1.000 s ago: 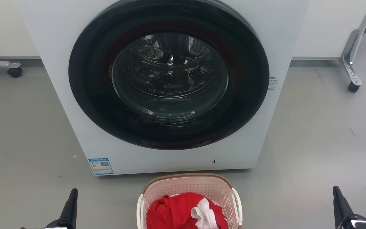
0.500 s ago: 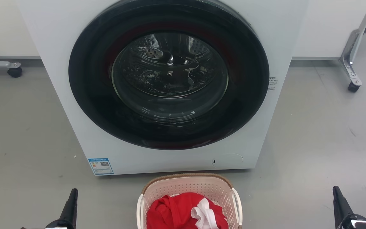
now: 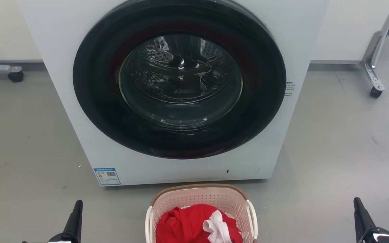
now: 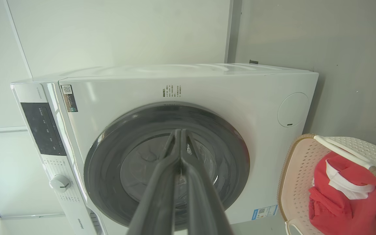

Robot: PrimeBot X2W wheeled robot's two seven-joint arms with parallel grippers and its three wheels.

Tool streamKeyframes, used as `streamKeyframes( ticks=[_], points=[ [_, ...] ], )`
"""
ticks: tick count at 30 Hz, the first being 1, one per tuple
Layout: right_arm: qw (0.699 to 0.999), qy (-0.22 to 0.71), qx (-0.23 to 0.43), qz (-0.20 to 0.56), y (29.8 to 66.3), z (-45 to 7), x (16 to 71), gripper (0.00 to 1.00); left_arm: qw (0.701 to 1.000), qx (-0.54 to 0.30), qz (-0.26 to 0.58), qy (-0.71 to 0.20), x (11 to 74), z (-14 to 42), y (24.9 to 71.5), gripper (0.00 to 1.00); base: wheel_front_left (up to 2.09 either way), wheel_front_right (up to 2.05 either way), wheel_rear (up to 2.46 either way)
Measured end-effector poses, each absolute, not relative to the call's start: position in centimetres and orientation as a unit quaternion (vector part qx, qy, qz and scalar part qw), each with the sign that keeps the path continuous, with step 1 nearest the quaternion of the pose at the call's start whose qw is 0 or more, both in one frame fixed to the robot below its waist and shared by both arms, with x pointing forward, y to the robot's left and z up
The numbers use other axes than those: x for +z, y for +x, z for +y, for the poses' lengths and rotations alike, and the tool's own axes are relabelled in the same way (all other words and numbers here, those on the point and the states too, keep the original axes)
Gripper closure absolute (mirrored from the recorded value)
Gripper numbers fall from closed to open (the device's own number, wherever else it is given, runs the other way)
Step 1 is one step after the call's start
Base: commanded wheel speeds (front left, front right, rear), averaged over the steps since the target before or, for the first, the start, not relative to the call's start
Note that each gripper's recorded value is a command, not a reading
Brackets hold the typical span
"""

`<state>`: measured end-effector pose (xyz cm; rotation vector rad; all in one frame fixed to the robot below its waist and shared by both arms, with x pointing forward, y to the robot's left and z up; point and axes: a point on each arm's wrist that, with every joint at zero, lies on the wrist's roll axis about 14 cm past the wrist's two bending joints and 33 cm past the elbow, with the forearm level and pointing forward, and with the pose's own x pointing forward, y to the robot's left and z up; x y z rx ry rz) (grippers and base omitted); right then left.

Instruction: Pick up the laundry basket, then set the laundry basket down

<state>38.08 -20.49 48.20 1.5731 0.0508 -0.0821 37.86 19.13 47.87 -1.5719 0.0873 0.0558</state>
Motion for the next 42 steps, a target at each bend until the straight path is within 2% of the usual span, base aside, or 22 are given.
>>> streamKeyframes(
  ticks=[42],
  points=[
    [0.705,0.708,-0.037,0.023,38.08,-20.49,48.20,1.00,0.705,0.025,0.039,-0.707,47.87,19.13,37.86,1.00,0.00,0.00,0.00]
  ],
)
